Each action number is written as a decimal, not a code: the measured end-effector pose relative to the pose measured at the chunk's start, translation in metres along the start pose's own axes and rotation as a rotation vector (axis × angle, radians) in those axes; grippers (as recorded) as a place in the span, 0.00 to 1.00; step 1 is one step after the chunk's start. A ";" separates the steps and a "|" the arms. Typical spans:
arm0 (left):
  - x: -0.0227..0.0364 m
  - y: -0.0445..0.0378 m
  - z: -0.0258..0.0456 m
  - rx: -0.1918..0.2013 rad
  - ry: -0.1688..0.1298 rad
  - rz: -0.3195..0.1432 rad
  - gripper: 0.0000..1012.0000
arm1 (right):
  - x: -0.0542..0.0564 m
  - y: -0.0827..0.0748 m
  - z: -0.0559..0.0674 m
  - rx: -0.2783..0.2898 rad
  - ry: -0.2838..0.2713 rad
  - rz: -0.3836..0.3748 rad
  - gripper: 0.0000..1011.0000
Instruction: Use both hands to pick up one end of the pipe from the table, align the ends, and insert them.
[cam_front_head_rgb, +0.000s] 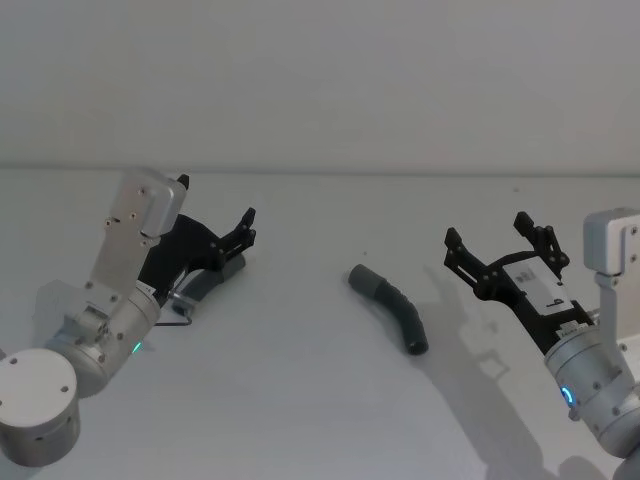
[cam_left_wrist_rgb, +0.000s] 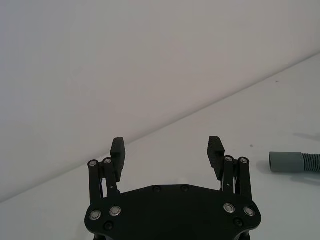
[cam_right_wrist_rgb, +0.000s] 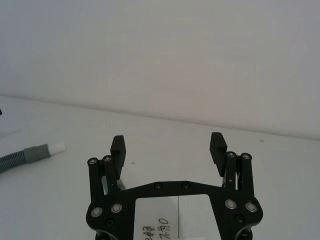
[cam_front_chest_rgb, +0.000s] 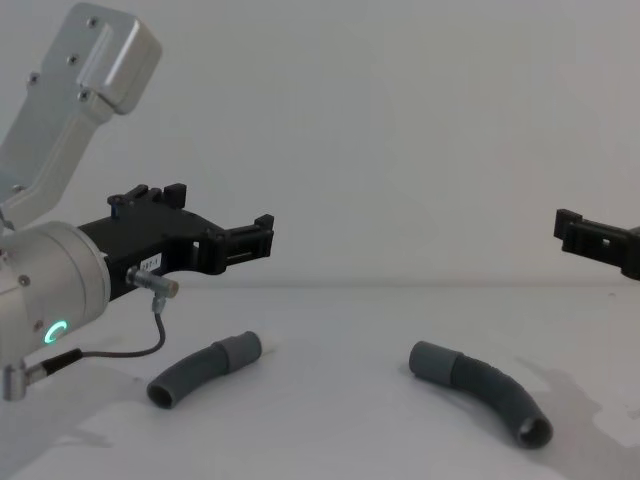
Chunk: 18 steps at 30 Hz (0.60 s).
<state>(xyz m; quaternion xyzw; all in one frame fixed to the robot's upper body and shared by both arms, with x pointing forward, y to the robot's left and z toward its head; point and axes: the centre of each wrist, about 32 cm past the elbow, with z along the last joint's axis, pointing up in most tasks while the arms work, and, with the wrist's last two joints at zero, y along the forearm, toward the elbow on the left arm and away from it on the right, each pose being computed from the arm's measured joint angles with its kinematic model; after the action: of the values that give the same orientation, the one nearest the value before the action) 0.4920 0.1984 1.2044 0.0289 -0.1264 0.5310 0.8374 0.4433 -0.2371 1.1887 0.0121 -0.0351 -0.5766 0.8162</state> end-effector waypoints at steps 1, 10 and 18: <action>0.0000 0.0000 0.0000 0.000 0.000 0.000 0.99 | 0.000 0.000 0.000 0.000 0.000 0.000 0.99; 0.0000 0.0000 0.0000 0.000 0.000 0.000 0.99 | 0.000 0.000 0.000 0.000 0.000 0.000 0.99; 0.0000 0.0000 0.0000 0.000 0.000 0.000 0.99 | 0.000 0.000 0.000 0.000 0.000 0.000 0.99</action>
<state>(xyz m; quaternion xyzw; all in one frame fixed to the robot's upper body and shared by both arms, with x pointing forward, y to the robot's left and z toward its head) 0.4920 0.1984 1.2044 0.0289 -0.1264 0.5310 0.8374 0.4433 -0.2371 1.1887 0.0122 -0.0351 -0.5766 0.8162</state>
